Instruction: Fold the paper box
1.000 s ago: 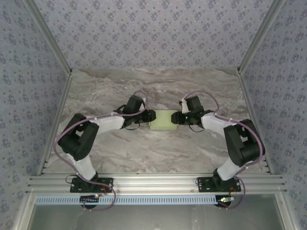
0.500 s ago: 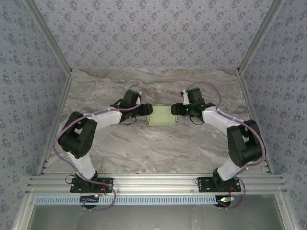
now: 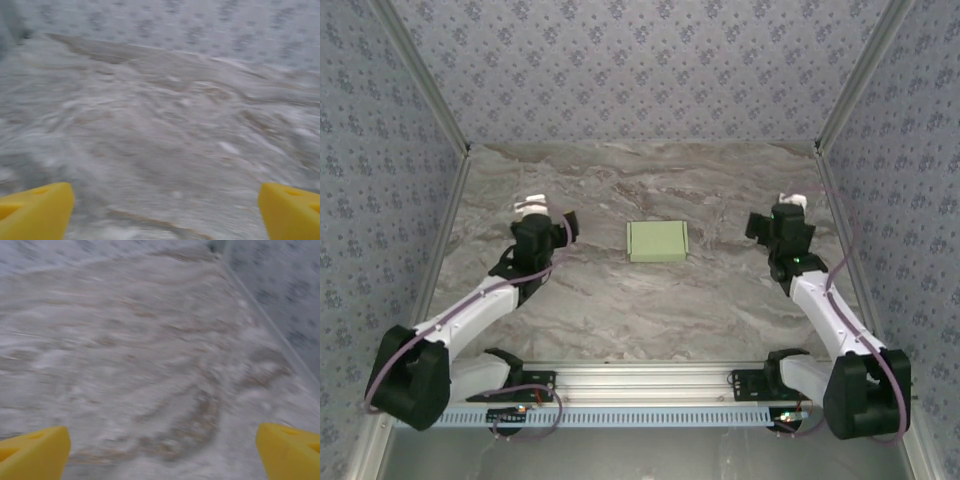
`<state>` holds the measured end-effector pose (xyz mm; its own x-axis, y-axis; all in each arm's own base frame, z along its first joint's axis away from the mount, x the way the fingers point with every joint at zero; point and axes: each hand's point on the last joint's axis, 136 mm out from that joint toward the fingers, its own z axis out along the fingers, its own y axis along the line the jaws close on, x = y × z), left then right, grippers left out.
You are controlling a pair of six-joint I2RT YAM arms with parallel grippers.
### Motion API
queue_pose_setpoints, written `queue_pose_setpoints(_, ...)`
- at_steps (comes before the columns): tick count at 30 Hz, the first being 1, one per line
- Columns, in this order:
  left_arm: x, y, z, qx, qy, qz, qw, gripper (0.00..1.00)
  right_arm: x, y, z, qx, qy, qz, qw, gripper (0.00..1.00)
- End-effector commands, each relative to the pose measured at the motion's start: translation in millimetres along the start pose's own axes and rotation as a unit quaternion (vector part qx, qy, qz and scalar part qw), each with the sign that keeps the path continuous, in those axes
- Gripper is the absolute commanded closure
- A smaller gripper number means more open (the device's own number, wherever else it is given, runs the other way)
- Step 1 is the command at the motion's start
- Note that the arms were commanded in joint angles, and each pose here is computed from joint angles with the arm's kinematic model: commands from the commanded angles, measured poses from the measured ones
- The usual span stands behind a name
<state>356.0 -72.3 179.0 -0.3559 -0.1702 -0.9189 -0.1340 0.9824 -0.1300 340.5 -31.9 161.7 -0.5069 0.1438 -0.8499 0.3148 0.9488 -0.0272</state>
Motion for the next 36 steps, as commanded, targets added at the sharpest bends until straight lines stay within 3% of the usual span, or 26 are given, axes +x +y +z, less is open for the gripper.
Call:
queue_pose_setpoints(1, -20.2, 50.7, -9.4, -0.079, -0.055, -0.025, 0.995, 0.01, -1.9, -31.4, 5.0, 0.043, -0.054, 0.04, 0.997, 0.01)
queue_pose_setpoints(4, -16.0, 78.9, -8.3, -0.098, -0.052, -0.03, 0.993, 0.01, 6.4, -34.5, 10.8, 0.043, -0.075, 0.02, 0.996, 0.01)
queue_pose_setpoints(6, -12.7, 84.7, -2.5, -0.091, -0.055, 0.0, 0.994, 0.01, 10.9, -33.0, 15.9, 0.04, -0.079, 0.013, 0.996, 0.01)
queue_pose_setpoints(9, -2.0, 86.5, 12.7, -0.073, -0.056, 0.048, 0.995, 0.01, 15.7, -19.8, 26.5, 0.013, -0.084, -0.004, 0.996, 0.01)
queue_pose_setpoints(14, 23.1, 84.7, 44.0, -0.047, -0.011, 0.085, 0.995, 0.01, 20.4, -3.4, 39.9, -0.022, -0.092, -0.032, 0.995, 0.01)
queue_pose_setpoints(18, 31.3, 78.8, 55.8, -0.02, -0.013, 0.106, 0.994, 0.01, 21.0, 11.4, 46.1, -0.054, -0.097, -0.058, 0.992, 0.01)
queue_pose_setpoints(23, 49.6, 77.9, 73.8, 0.027, 0.004, 0.094, 0.995, 0.01, 26.2, 23.0, 55.9, -0.08, -0.105, -0.066, 0.989, 0.01)
queue_pose_setpoints(36, 53.9, 87.3, 78.5, 0.022, 0.007, 0.072, 0.997, 0.01, 46.6, 28.7, 78.5, -0.112, -0.069, -0.061, 0.989, 0.01)
